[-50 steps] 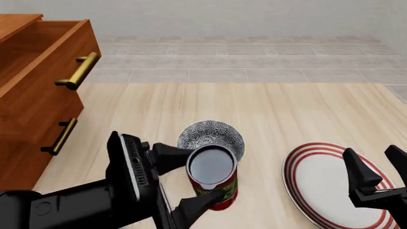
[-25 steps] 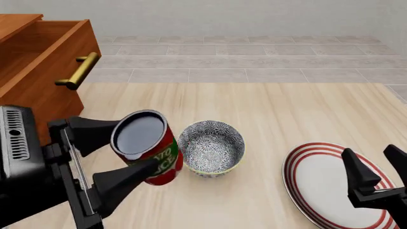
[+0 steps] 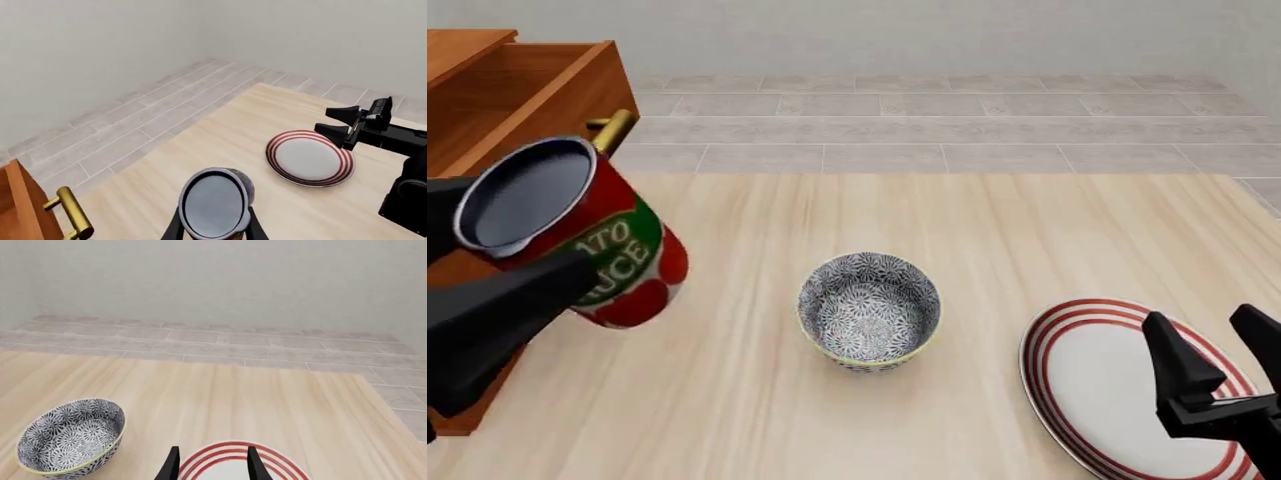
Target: Put the ketchup in the top drawer of the cabinet.
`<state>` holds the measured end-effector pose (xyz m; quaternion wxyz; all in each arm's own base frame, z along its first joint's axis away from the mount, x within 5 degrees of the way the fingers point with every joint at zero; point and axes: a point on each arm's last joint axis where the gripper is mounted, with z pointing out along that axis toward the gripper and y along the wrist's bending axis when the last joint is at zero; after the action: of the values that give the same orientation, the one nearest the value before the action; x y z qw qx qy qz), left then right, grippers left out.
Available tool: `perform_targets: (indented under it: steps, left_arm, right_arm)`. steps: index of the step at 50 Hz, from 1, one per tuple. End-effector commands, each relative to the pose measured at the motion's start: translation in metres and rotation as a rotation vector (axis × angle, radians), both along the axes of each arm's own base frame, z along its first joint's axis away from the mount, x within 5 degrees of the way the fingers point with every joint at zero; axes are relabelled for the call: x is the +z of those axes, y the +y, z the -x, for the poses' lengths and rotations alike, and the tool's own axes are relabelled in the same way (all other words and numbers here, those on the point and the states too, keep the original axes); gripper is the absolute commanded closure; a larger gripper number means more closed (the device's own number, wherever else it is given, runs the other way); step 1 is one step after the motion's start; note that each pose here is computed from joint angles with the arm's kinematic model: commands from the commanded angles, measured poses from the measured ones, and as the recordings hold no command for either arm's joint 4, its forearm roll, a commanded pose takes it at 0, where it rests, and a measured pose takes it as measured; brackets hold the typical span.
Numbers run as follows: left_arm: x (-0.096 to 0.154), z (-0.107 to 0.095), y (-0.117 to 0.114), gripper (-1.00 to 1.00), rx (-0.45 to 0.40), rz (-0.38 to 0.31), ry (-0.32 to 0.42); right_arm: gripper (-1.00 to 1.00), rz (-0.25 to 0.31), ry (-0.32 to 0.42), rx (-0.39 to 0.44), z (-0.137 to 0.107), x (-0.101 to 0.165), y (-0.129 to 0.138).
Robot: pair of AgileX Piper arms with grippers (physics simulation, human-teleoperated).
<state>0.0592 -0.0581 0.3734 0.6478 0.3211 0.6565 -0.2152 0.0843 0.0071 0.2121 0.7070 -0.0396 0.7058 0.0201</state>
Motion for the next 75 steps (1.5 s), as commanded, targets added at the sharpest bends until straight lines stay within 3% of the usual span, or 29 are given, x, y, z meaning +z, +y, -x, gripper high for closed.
perform_targets:
  steps: [1,12,29,36,39,41,52,63,68,75]
  left_arm:
    - [0.019,0.016,0.021,1.0,0.067,0.002,-0.039]
    - [0.044,0.03,0.034,1.0,0.089,-0.008,-0.054]
    - [0.08,0.052,0.054,1.0,0.199,-0.047,-0.084]
    - [0.094,0.056,0.056,1.0,0.215,-0.033,-0.091]
    - [0.106,0.066,0.062,1.0,0.22,0.011,-0.119]
    - [0.104,0.064,0.061,1.0,0.223,-0.026,-0.127]
    - [0.116,0.062,0.06,1.0,0.295,-0.048,-0.1]
    - [0.114,0.038,0.049,1.0,0.361,-0.143,-0.034]
    - [0.122,0.028,0.046,1.0,0.39,-0.111,0.029]
    - [0.123,0.019,0.045,1.0,0.451,-0.128,0.026]
  right_arm:
    - [-1.0,-0.002,-0.001,0.0,0.001,0.0,0.0]
    - [-1.0,0.002,0.003,0.006,0.0,0.0,0.001]
    - [-1.0,0.002,0.005,0.007,-0.003,0.0,0.001]
    - [-1.0,0.003,0.006,0.01,-0.003,0.0,0.001]
    - [-1.0,0.002,0.007,0.008,-0.003,0.0,0.001]
    - [-1.0,0.0,0.008,0.008,-0.004,-0.001,0.001]
    - [-1.0,-0.001,0.011,0.007,-0.005,-0.001,0.001]
    - [-1.0,0.0,0.015,0.002,-0.004,-0.001,0.0]
    - [-1.0,-0.001,0.015,0.003,-0.003,-0.001,0.001]
    - [-1.0,-0.001,0.017,0.003,-0.004,-0.001,0.001]
